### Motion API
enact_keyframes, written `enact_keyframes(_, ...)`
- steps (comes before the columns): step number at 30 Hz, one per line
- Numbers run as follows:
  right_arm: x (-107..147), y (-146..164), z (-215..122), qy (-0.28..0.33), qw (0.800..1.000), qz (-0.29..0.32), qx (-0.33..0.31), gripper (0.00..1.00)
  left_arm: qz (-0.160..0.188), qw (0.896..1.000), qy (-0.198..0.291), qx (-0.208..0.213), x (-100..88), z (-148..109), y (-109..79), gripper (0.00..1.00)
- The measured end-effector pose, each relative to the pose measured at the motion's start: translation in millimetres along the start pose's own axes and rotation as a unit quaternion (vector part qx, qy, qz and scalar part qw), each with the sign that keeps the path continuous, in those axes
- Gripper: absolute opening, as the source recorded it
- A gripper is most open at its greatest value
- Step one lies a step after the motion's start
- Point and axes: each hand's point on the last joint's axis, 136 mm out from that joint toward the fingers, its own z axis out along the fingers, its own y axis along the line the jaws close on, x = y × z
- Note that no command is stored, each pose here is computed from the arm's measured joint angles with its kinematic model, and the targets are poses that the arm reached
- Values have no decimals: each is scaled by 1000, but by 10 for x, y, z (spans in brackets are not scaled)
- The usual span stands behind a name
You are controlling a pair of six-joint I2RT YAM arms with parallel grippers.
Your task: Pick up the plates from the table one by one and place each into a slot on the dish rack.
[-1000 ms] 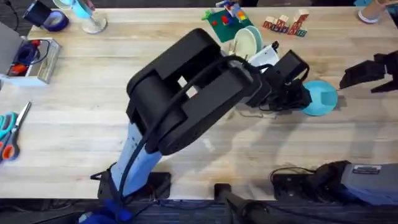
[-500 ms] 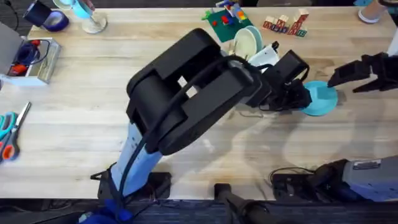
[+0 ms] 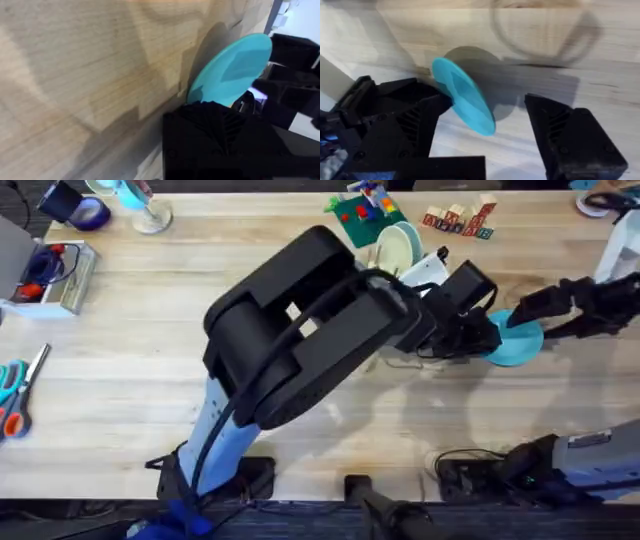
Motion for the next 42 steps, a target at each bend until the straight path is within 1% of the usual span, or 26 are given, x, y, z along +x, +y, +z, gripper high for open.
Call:
enact_keyframes(4, 40, 72, 125, 6, 1000, 5, -27, 995, 0, 1000, 0, 0, 0, 0, 0, 40)
enact_keyframes(8, 46, 116, 165, 6, 999, 3, -36, 992, 0, 1000, 0, 0, 0, 0, 0, 40)
enact_keyframes(10, 29, 116, 168, 3, 999, 1, -36, 944, 0, 1000, 0, 0, 0, 0, 0, 40)
enact_keyframes(14, -13, 104, 173, -7, 999, -4, -35, 743, 0, 1000, 0, 0, 0, 0, 0, 40)
enact_keyframes(16, -20, 103, 174, -9, 999, -4, -35, 659, 0, 1000, 0, 0, 0, 0, 0, 40)
enact_keyframes(19, -19, 103, 176, -8, 999, -5, -35, 463, 0, 1000, 0, 0, 0, 0, 0, 40)
enact_keyframes(20, -27, 98, 175, -10, 999, -6, -34, 351, 0, 1000, 0, 0, -1, 0, 0, 40)
enact_keyframes(24, -24, 98, 163, -12, 999, -6, -36, 203, -1, 1000, 3, 2, -11, -11, -2, 40)
enact_keyframes(30, -28, 133, 114, -18, 999, -4, -42, 106, -2, 1000, 6, 7, -23, -23, -16, 40)
enact_keyframes(37, -51, 137, 109, -24, 999, -6, -43, 106, 11, 999, -4, 30, -76, -4, -100, 40)
enact_keyframes(42, -62, 136, 108, -27, 999, -7, -44, 100, 26, 999, -8, 33, -89, -1, -113, 40)
